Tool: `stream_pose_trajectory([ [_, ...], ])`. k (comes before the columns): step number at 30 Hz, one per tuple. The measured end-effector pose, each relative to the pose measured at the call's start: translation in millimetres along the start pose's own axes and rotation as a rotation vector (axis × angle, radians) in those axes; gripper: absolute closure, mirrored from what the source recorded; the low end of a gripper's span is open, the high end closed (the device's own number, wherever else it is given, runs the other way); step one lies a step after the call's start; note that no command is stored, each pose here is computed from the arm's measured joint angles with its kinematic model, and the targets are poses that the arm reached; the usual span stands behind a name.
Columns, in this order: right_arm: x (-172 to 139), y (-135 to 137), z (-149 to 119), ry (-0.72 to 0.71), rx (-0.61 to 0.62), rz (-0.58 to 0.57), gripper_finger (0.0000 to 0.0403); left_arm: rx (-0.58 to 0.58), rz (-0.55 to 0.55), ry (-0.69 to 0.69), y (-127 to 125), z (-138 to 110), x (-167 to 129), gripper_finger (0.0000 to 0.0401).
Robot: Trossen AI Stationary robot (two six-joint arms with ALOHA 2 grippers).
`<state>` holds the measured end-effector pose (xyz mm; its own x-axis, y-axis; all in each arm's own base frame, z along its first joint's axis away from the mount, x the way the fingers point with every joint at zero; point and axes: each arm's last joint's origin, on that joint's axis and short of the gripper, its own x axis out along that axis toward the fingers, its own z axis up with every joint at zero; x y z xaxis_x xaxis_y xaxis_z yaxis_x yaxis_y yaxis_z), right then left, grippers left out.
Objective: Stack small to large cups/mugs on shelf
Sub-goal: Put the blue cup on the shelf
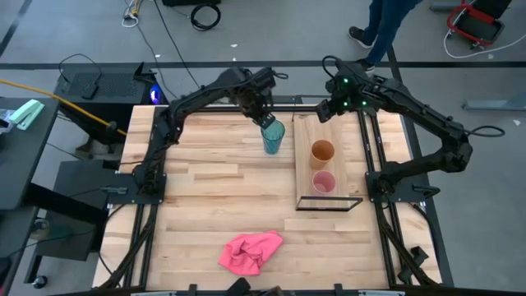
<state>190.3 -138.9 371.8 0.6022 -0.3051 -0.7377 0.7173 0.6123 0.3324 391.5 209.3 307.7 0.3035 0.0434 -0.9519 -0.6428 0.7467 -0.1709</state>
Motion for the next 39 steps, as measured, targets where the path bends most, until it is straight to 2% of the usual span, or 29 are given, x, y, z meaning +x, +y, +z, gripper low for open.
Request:
stream_pose_trajectory([
  [8,27.6,1.8,9.4,0.035,-0.017,0.038,0.0281,0.006,-0.001,-0.065,4.6,-11.8,-44.9,0.0232],
  [11,46.7,3.3,14.6,0.054,-0.018,0.064,0.0281,0.014,0.060,-0.040,7.9,-20.0,-55.0,0.0233],
  [14,62.4,5.6,20.0,0.044,-0.023,0.083,0.0281,0.015,0.177,0.015,14.1,-26.8,-56.2,0.0236],
  [16,72.2,9.3,23.2,0.053,-0.030,0.099,0.0281,0.010,0.217,0.029,19.0,-27.0,-53.2,0.0238],
  [23,95.9,29.8,40.6,0.086,-0.071,0.108,0.0281,-0.024,0.237,0.164,41.7,-31.8,-23.3,0.0252],
  [30,107.3,39.7,44.0,0.188,-0.129,-0.023,0.0281,-0.057,0.249,0.307,61.4,-43.7,10.1,0.0274],
  [35,118.3,48.6,40.5,0.218,-0.149,-0.019,0.0281,-0.034,0.227,0.293,71.0,-50.6,17.8,0.0287],
  [39,130.2,54.1,35.1,0.252,-0.163,-0.020,0.0281,-0.089,0.221,0.229,90.6,-61.0,11.1,0.0295],
])
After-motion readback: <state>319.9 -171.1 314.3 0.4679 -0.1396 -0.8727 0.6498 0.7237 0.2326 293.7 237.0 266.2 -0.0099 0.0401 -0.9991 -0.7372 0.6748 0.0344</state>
